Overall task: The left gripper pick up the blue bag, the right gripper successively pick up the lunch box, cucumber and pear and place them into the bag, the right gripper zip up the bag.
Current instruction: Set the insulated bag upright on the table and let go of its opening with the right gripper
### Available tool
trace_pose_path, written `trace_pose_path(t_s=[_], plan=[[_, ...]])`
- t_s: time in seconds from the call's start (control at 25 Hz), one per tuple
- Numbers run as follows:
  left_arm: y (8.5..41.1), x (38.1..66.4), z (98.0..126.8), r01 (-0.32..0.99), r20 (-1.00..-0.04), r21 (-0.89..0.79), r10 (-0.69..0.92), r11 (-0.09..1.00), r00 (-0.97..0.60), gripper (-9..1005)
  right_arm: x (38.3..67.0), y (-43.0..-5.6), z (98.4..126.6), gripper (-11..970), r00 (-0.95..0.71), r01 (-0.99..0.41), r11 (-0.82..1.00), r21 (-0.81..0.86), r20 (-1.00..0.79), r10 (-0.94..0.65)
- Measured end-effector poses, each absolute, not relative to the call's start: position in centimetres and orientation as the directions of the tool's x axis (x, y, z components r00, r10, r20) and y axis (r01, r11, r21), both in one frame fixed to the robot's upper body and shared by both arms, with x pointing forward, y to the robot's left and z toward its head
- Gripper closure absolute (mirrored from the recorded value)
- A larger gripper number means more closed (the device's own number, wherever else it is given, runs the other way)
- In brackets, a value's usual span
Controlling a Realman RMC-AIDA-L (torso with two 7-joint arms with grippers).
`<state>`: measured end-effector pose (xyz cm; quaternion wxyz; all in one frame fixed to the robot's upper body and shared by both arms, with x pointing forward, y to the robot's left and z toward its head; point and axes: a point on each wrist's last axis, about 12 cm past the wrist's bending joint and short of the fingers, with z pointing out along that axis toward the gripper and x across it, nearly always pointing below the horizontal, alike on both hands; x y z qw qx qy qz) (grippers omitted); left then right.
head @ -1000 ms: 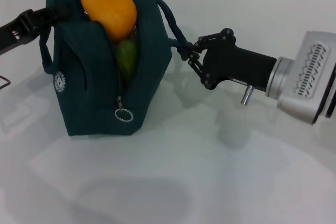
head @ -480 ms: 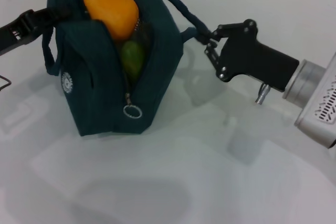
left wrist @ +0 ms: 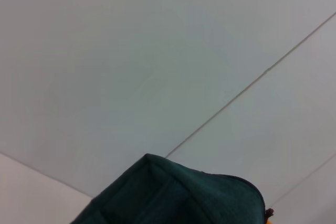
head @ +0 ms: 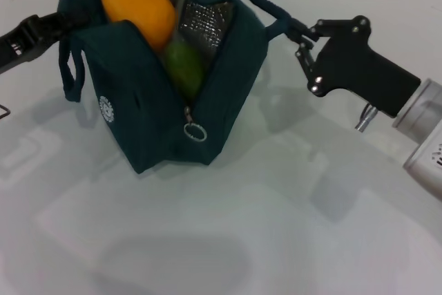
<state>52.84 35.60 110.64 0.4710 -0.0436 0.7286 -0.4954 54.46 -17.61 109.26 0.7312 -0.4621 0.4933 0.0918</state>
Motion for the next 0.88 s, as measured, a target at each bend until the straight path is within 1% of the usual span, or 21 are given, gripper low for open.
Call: trace_pose_path(t_s=[0.32, 0.76, 0.8, 0.88], plan=[[36.3, 52.2, 110.7, 0.405, -0.638, -0.769, -0.564, 0.494, -0.524, 887, 53.8, -18.3, 109.4, 926, 0.520, -0.549, 0.577, -0.604, -0.788, -0.330], [34.9, 51.6, 111.0, 0.469, -0.631, -0.775, -0.537, 0.423, -0.560, 886, 53.1, -18.3, 109.7, 928, 0.555, -0.541, 0.578, -0.610, -0.776, -0.300], [34.3, 51.6, 111.1, 0.491, -0.632, -0.775, -0.526, 0.398, -0.570, 886, 53.1, -18.3, 109.6, 929, 0.553, -0.542, 0.578, -0.610, -0.777, -0.301], [33.7, 51.7, 111.2, 0.506, -0.633, -0.773, -0.516, 0.383, -0.577, 886, 53.1, -18.4, 109.4, 929, 0.544, -0.545, 0.576, -0.609, -0.780, -0.309]])
